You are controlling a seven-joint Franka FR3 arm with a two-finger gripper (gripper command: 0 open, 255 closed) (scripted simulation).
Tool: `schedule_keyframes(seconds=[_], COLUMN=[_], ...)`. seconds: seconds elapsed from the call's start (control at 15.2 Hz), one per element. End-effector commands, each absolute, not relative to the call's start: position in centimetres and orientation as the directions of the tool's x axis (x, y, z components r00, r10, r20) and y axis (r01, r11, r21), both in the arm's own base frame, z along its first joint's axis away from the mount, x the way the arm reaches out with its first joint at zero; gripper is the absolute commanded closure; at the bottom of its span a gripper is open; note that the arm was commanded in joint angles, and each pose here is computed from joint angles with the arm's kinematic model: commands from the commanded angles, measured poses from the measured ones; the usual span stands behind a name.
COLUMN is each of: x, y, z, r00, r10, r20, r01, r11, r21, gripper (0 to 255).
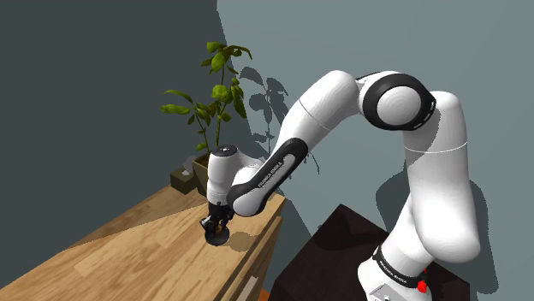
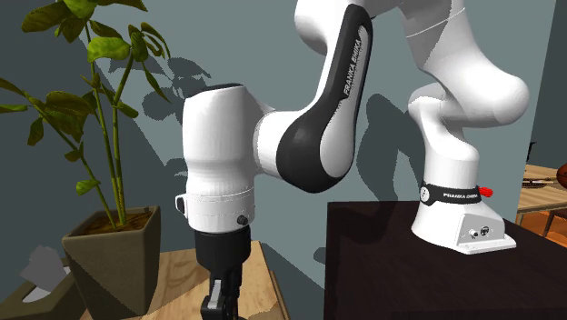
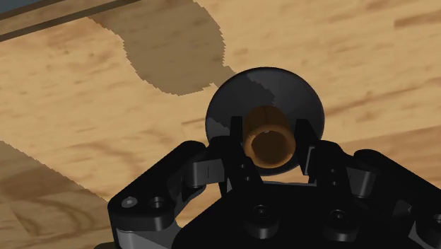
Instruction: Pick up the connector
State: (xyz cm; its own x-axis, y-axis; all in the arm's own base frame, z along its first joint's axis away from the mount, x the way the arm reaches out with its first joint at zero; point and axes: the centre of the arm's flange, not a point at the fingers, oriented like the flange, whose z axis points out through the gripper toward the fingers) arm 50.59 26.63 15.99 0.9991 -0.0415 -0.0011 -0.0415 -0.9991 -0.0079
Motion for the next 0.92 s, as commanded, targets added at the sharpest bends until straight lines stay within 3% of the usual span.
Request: schedule_keyframes(seconds=[0.0, 0.86], x=[50.6, 50.5], y=[26.7, 26.7], z=[16.0, 21.2], r00=[0.999, 0.999], r10=[-0.041, -0.041], r20=[-0.002, -0.002], r01=[-0.041, -0.041], r11=[-0.999, -0.999], r21=[-0.008, -0.008], gripper=[255, 255])
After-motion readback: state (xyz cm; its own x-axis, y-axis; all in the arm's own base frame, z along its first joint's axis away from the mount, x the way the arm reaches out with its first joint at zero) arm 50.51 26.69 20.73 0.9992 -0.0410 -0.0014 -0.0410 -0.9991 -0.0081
